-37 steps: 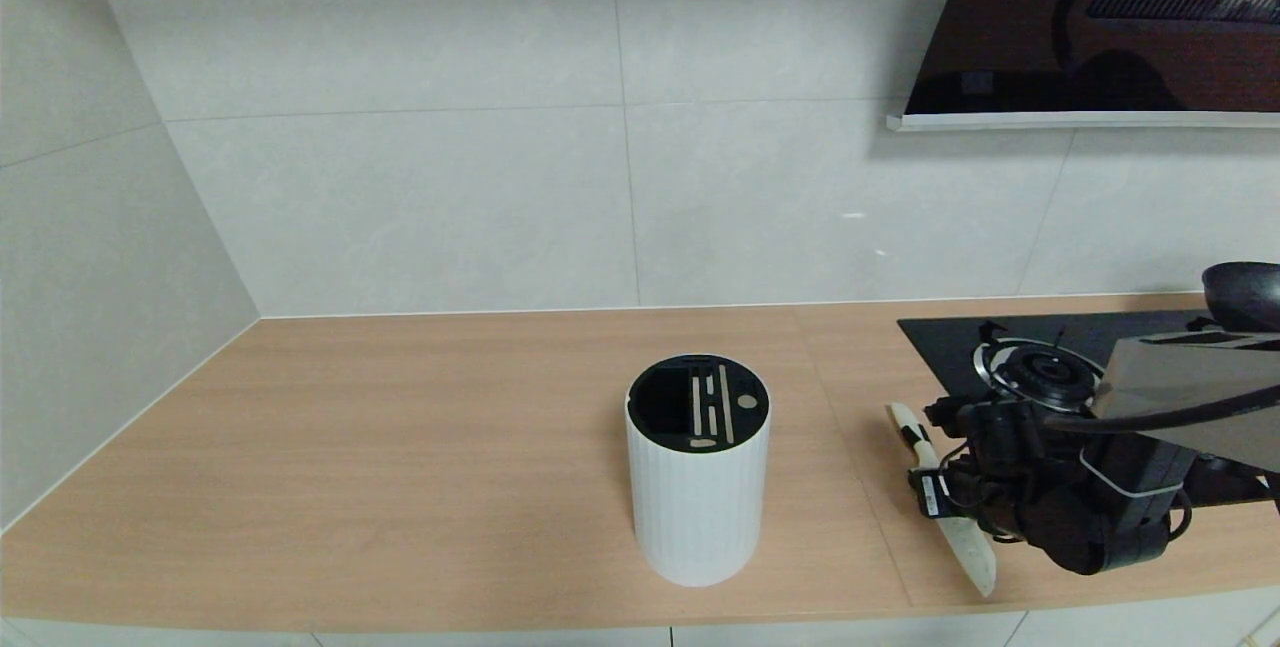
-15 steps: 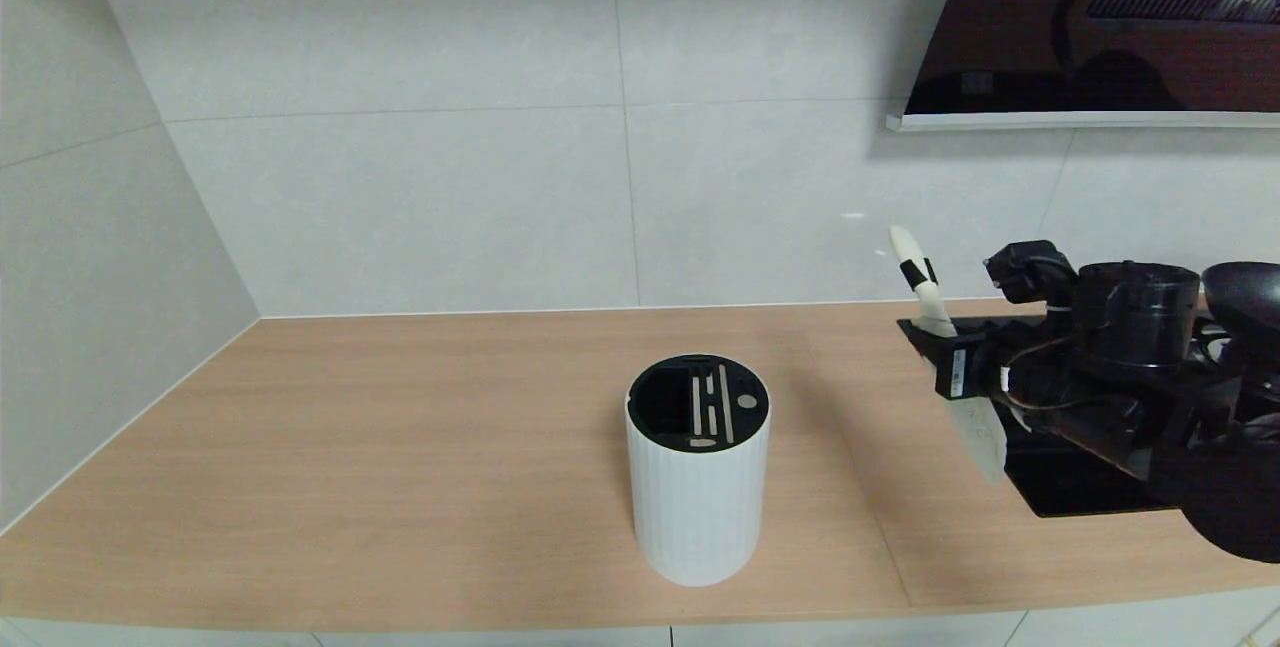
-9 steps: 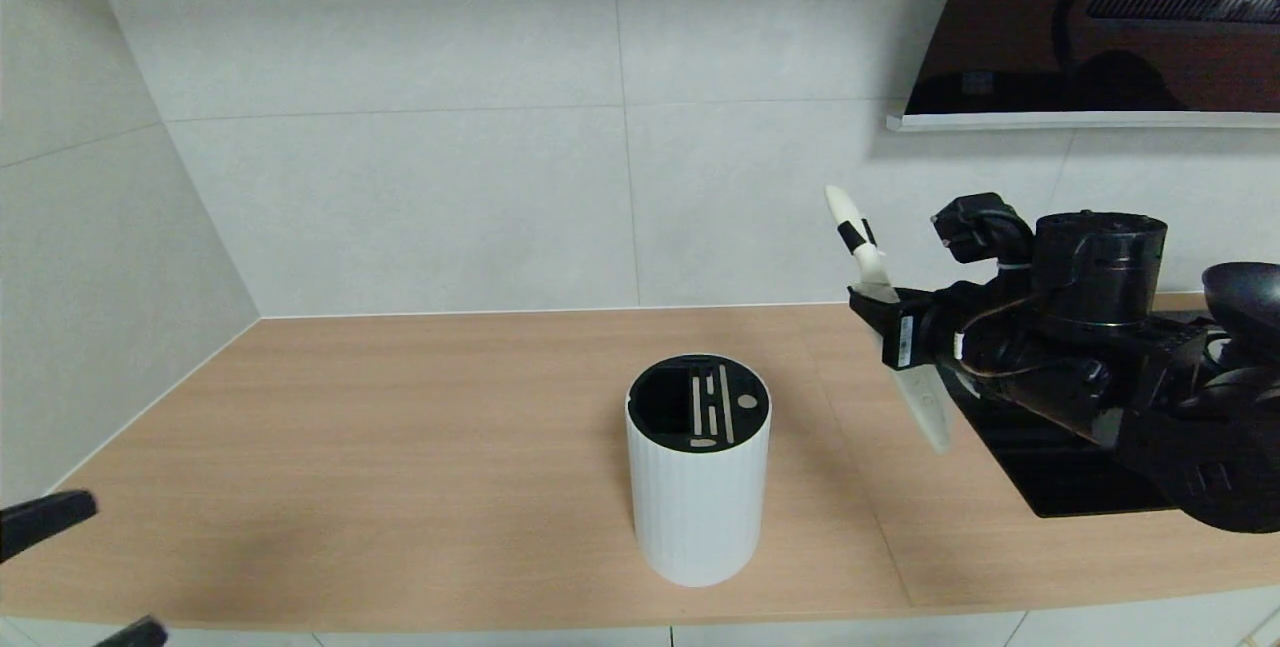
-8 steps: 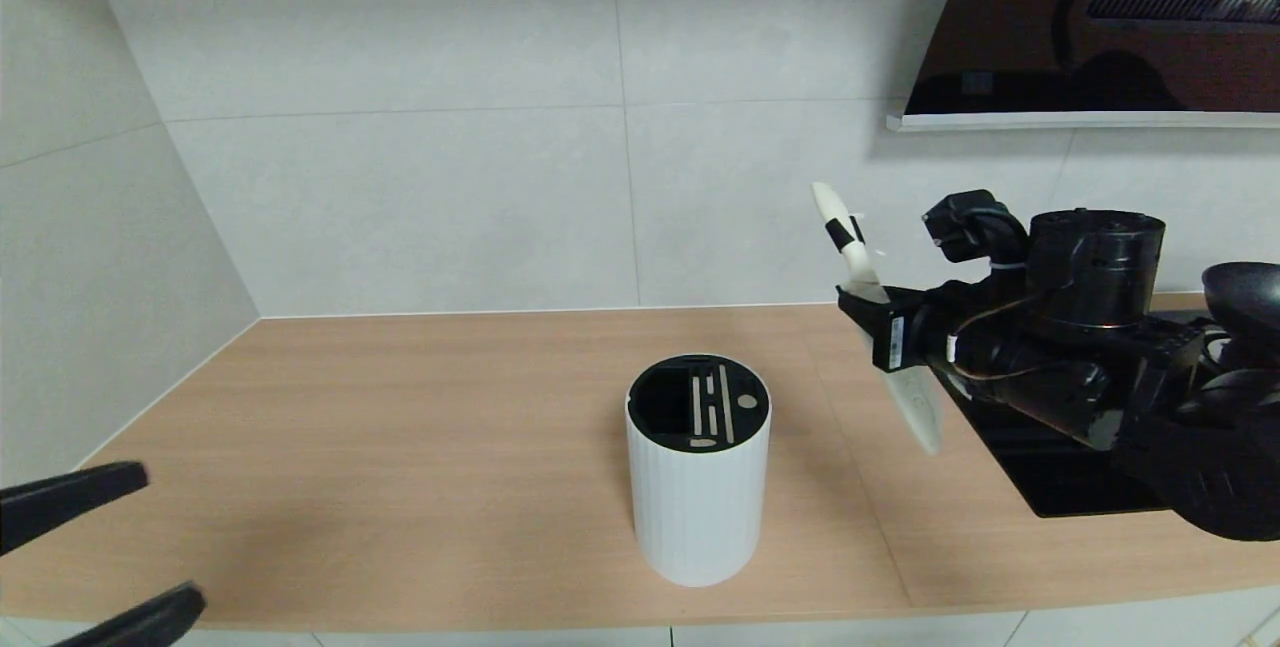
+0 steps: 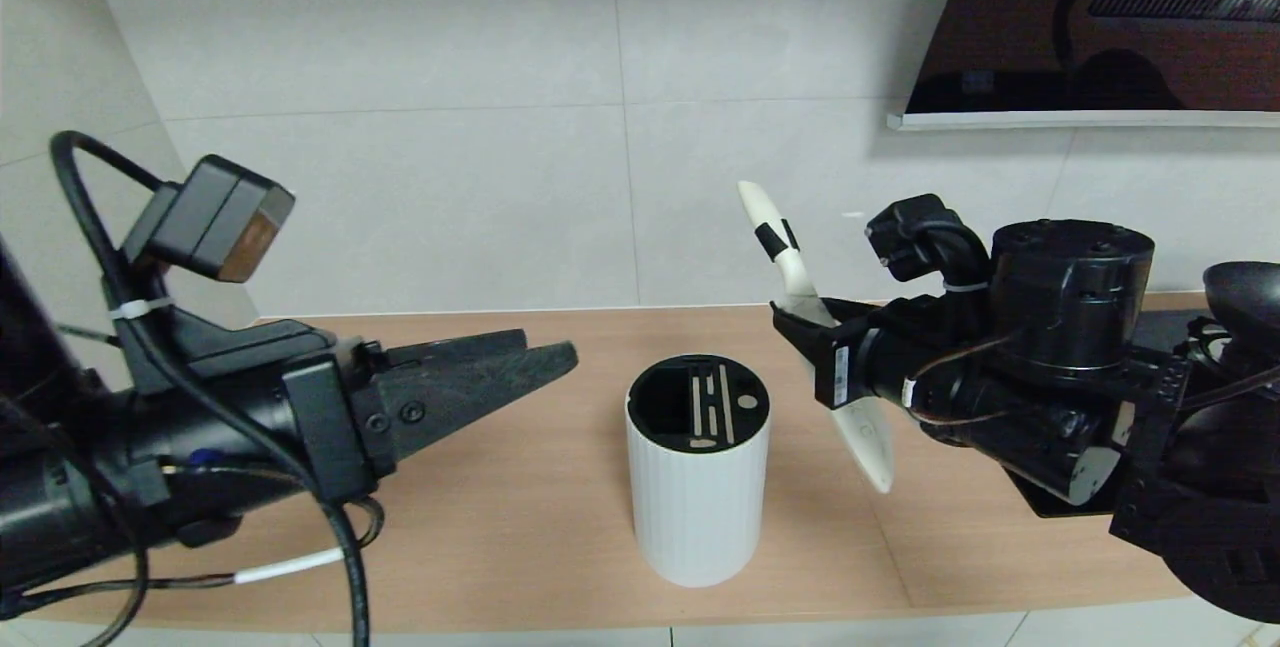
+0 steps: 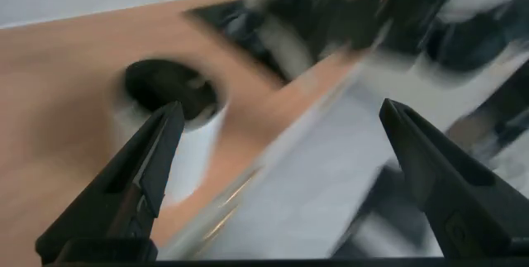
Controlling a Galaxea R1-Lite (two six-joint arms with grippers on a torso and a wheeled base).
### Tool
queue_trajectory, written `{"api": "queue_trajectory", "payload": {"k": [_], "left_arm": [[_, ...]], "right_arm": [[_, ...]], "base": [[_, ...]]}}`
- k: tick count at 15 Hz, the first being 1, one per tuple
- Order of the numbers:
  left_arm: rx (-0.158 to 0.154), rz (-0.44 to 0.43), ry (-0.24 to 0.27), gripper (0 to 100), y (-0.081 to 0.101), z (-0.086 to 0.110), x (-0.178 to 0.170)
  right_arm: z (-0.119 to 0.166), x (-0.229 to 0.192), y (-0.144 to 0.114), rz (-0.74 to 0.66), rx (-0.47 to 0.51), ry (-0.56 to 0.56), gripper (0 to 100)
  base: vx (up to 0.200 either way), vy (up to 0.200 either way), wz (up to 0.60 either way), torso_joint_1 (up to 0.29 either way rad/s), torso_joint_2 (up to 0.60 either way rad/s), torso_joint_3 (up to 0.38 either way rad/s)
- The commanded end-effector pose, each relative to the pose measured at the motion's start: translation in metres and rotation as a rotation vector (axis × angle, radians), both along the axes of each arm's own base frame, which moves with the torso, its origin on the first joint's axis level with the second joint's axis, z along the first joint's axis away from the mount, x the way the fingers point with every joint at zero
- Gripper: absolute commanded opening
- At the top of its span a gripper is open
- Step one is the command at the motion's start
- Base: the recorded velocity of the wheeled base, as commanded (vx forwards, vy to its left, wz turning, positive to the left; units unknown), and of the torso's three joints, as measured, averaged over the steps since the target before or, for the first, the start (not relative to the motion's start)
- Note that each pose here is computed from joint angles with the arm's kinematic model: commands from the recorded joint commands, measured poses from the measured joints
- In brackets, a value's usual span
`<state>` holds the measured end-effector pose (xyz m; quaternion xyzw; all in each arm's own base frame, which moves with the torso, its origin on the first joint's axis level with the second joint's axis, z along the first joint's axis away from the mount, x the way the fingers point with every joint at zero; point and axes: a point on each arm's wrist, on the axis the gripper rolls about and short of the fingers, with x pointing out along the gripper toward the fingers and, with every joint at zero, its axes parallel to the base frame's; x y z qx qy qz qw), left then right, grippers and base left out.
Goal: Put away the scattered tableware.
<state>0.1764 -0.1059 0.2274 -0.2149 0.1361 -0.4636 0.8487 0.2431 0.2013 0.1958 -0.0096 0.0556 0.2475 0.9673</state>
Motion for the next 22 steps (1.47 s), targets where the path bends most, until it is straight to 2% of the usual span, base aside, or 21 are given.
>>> {"api": "queue_trajectory", "payload": {"k": [1,2,3,5,8,11,14,20,22], "left_arm": [[-0.012,-0.041,0.126,100,-0.021,-0.028,0.017],[-0.063,-0.043,0.119,100,-0.023,-0.025,0.019],[-0.086,-0.042,0.126,100,-0.025,-0.024,0.022],[-0.111,-0.032,0.135,100,-0.028,-0.026,0.027],[-0.132,0.013,0.106,100,-0.042,-0.028,0.030],[-0.137,0.044,0.105,100,-0.056,-0.039,0.038],[-0.156,0.090,0.081,100,-0.061,-0.047,0.047],[-0.153,0.105,0.087,100,-0.071,-0.051,0.050],[-0.155,0.143,0.089,100,-0.074,-0.053,0.056]], "right_arm": [[0.002,-0.009,0.006,0.032,0.009,-0.004,0],[0.002,-0.015,0.011,0.053,0.011,-0.002,0],[0.003,-0.017,0.013,0.051,0.014,-0.003,0],[0.002,-0.026,0.024,0.087,0.048,0.022,0],[0.000,-0.037,0.036,0.136,0.059,0.039,0],[-0.007,-0.045,0.047,0.173,0.078,0.076,0],[-0.010,-0.050,0.050,0.195,0.081,0.089,0],[-0.013,-0.062,0.056,0.235,0.074,0.099,0],[-0.014,-0.065,0.057,0.247,0.070,0.103,0]], "base": [[0.000,0.000,0.00,0.000,0.00,0.000],[0.000,0.000,0.00,0.000,0.00,0.000],[0.000,0.000,0.00,0.000,0.00,0.000],[0.000,0.000,0.00,0.000,0.00,0.000],[0.000,0.000,0.00,0.000,0.00,0.000],[0.000,0.000,0.00,0.000,0.00,0.000],[0.000,0.000,0.00,0.000,0.00,0.000],[0.000,0.000,0.00,0.000,0.00,0.000],[0.000,0.000,0.00,0.000,0.00,0.000]]}}
